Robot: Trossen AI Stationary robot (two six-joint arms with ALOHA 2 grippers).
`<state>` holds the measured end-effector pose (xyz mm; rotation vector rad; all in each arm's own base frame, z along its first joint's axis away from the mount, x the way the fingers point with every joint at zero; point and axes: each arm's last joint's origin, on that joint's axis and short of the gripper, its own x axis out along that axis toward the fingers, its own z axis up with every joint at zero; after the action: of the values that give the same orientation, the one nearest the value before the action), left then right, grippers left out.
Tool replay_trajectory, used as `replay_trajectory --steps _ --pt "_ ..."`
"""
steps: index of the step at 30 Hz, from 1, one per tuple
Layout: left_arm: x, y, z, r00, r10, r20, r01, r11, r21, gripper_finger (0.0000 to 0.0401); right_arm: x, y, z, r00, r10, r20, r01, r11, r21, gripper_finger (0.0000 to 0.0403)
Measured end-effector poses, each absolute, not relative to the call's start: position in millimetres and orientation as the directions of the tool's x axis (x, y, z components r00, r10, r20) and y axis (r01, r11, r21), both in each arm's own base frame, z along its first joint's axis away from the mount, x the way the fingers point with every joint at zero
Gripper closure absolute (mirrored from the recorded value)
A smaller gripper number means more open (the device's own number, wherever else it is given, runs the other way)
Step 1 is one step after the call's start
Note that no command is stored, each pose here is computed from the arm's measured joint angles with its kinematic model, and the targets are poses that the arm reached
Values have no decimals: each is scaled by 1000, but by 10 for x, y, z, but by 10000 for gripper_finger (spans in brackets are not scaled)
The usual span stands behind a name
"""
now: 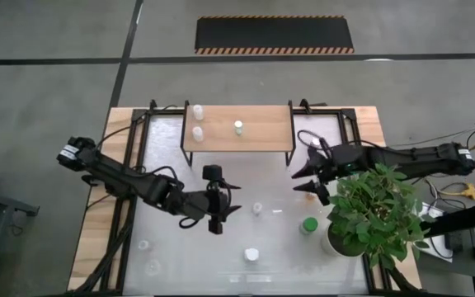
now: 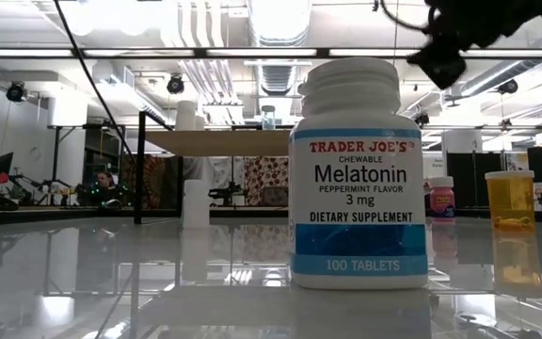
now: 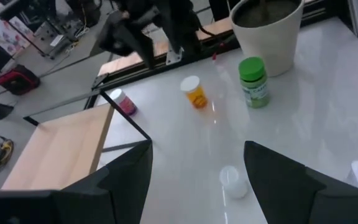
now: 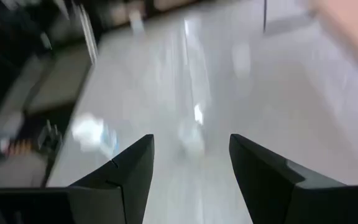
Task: Pick and place medicine bottles onto shelf by color
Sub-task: Put the orange pill bottle on the shelf
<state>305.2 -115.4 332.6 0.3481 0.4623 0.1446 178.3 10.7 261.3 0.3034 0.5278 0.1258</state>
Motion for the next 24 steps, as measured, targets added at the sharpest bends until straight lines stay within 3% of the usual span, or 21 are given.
replay_trajectory --steps 6,11,17,24 --pt "2969 -1122 3248 878 217 -427 -46 926 375 166 1765 196 2663 691 216 -690 104 915 390 202" --pt "2900 -1086 3235 886 233 -401 -74 925 374 166 1706 197 2568 499 195 -845 348 848 401 202" --pt "2832 -1036 3252 885 299 -357 -150 909 389 166 1576 154 2424 233 64 -970 658 724 206 202" --pt "2780 -988 3324 866 392 -311 -241 871 427 166 1686 151 2320 196 17 -980 691 707 150 202"
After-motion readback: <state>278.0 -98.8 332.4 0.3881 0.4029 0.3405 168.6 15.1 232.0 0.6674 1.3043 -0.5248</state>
